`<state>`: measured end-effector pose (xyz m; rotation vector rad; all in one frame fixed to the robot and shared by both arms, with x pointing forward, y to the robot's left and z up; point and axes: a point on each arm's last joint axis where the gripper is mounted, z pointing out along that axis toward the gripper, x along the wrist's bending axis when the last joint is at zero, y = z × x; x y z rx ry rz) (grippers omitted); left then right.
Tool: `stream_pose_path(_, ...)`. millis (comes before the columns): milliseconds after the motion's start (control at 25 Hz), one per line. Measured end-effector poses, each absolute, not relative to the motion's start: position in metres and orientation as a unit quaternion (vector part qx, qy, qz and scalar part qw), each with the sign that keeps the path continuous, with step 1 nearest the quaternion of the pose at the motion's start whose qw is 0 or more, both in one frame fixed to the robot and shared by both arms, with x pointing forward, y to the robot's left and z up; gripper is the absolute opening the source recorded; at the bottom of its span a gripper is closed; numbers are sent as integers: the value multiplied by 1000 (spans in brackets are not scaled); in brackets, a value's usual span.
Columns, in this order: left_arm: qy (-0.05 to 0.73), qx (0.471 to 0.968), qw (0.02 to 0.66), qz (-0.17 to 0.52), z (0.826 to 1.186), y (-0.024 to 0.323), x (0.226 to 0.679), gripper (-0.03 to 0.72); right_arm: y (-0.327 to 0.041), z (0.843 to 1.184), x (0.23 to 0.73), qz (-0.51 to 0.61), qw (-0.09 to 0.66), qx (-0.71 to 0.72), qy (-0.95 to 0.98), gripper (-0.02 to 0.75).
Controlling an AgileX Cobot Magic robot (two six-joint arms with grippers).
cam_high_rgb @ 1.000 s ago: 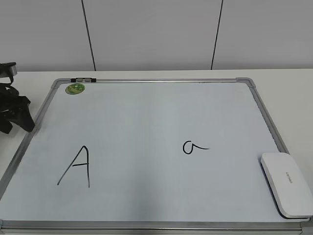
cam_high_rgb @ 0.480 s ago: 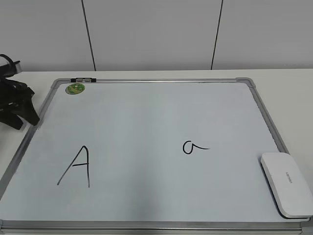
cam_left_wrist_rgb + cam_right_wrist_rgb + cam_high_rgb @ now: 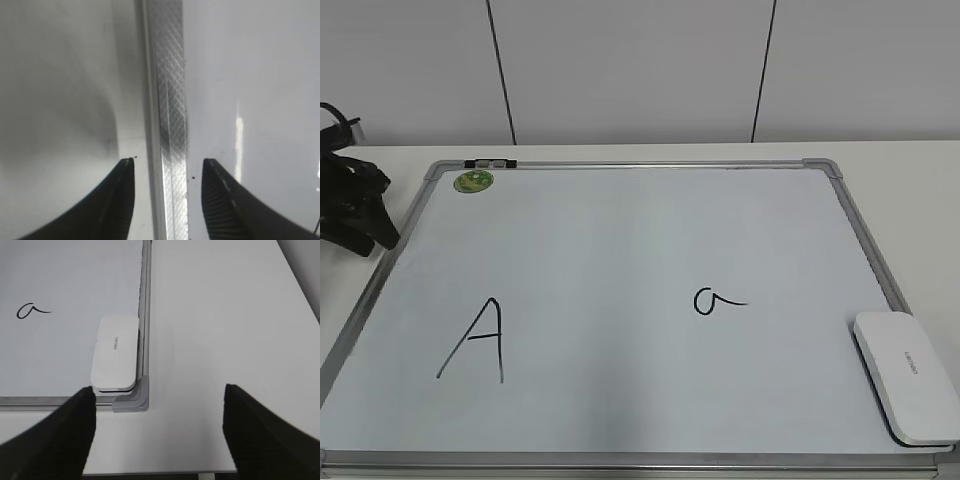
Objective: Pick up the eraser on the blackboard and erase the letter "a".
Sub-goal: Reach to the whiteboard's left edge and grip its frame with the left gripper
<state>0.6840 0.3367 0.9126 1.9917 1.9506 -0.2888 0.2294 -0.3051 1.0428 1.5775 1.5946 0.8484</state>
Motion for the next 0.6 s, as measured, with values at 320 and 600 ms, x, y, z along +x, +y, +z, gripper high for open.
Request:
stream_pose_path(320,689,698,159,-117,897,337,684,275,-305,1043,229,330,363,613,620,587)
stream_pose_path(600,690,694,160,-127,892,335,685,201,-305,1043,229,330,363,613,620,587)
